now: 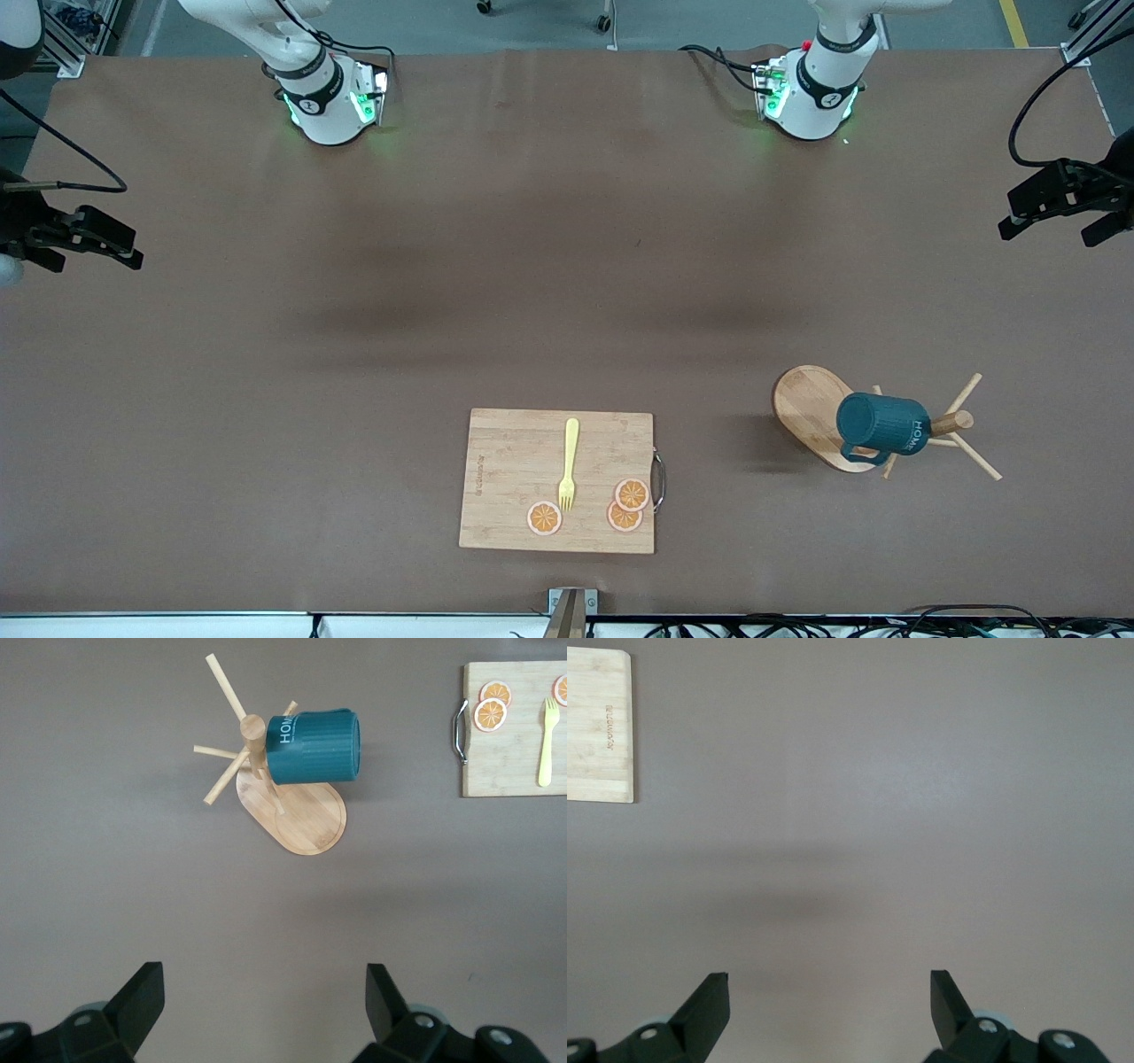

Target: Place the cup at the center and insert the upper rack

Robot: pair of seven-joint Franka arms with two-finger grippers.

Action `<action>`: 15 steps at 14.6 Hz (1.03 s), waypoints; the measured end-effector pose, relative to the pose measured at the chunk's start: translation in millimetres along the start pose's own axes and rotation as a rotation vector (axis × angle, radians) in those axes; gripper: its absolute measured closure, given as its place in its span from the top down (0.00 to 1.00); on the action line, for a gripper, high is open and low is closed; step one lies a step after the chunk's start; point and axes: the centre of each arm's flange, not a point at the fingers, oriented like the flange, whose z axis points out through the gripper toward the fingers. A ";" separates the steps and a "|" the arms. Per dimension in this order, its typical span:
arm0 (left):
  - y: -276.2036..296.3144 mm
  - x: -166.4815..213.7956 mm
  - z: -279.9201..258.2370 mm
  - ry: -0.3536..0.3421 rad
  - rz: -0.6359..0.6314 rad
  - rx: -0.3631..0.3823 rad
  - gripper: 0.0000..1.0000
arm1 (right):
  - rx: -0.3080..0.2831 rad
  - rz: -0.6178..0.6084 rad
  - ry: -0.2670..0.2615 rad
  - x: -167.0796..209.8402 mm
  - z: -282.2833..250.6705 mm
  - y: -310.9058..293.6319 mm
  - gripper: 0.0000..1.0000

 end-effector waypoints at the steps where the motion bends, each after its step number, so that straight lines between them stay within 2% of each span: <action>1: -2.5 -0.1 -0.3 0.001 -0.005 0.000 1.00 | 0.000 0.000 0.000 0.0 0.0 0.1 1.00; 15: 2.6 0.8 -2.7 0.009 0.008 0.000 1.00 | 0.000 -0.004 0.000 0.1 0.0 -2.1 1.00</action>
